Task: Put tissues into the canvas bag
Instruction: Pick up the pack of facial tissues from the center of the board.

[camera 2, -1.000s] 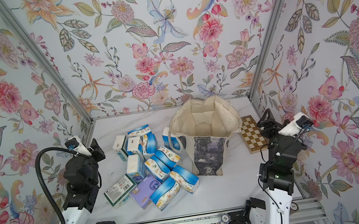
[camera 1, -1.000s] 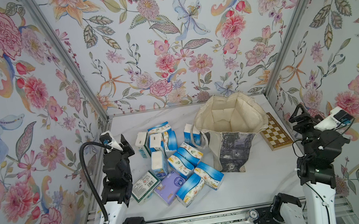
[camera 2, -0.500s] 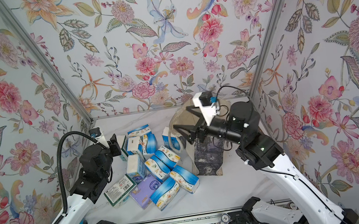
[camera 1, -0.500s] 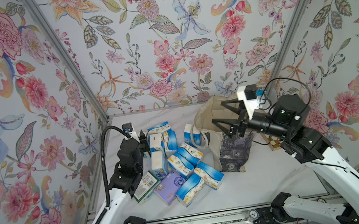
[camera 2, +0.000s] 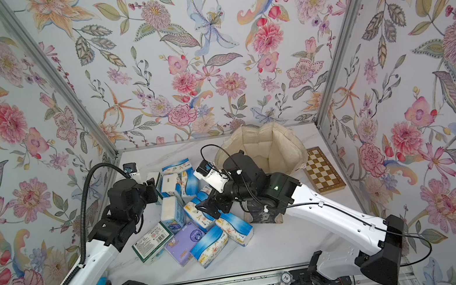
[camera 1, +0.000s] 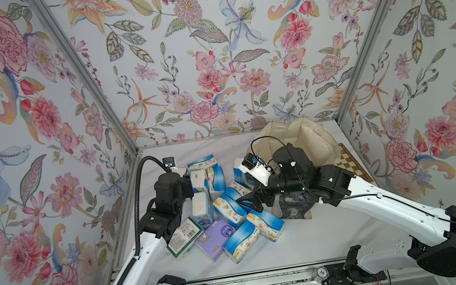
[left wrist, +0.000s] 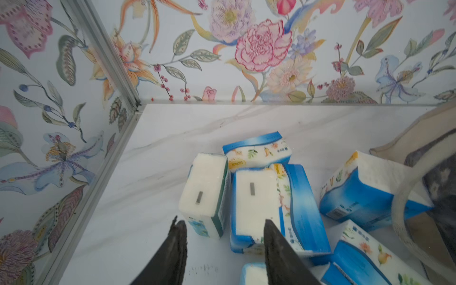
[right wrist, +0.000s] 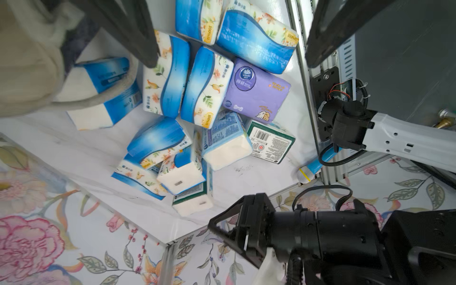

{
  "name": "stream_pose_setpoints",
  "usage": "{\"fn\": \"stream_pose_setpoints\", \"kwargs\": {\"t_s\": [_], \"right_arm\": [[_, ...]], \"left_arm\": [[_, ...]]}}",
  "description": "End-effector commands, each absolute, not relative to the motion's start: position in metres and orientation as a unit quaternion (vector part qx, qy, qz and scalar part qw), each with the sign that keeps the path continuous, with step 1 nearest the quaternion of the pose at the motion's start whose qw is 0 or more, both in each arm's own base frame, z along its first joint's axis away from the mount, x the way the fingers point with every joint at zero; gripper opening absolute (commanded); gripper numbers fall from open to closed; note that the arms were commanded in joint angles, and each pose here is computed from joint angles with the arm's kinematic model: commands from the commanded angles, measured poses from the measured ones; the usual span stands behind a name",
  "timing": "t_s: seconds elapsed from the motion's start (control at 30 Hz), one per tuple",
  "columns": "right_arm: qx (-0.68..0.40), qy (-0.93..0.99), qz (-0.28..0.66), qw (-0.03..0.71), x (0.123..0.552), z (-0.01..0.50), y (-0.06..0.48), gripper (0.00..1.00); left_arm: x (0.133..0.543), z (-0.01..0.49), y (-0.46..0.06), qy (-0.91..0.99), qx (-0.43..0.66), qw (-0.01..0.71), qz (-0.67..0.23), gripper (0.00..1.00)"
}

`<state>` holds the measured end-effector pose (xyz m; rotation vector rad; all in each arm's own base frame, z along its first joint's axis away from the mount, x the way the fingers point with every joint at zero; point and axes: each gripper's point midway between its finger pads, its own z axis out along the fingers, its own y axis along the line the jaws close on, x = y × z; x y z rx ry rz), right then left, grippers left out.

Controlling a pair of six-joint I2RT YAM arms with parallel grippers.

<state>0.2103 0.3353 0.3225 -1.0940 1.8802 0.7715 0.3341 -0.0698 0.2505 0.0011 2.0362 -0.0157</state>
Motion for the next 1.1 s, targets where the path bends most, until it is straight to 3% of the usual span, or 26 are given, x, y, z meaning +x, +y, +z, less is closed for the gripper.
{"fn": "stream_pose_setpoints", "kwargs": {"t_s": [0.0,0.13,0.3,0.5,0.77,0.93,1.07], "right_arm": [[-0.379,0.751,0.282,0.462,0.234,0.352,0.306,0.95],[-0.306,0.757,0.261,0.515,0.265,0.372,0.263,0.96],[-0.231,0.754,0.266,0.555,0.290,0.385,0.219,0.97],[-0.209,0.759,0.269,0.555,0.300,0.380,0.205,0.97],[-0.200,0.762,0.264,0.557,0.304,0.375,0.195,0.98],[-0.194,0.761,0.261,0.561,0.305,0.377,0.188,0.98],[-0.187,0.761,0.257,0.565,0.307,0.378,0.181,0.98]], "left_arm": [[0.317,0.225,-0.090,0.883,0.022,0.464,-0.063,0.53],[0.303,0.208,-0.109,0.894,0.031,0.433,-0.108,0.57],[0.285,0.182,-0.117,0.917,0.040,0.384,-0.100,0.60],[0.270,0.150,-0.114,0.940,0.042,0.331,-0.073,0.66],[0.268,0.136,-0.113,0.945,0.038,0.317,-0.068,0.79],[0.274,0.129,-0.119,0.945,0.040,0.317,-0.074,0.77],[0.275,0.120,-0.117,0.950,0.043,0.303,-0.061,0.64]]}}
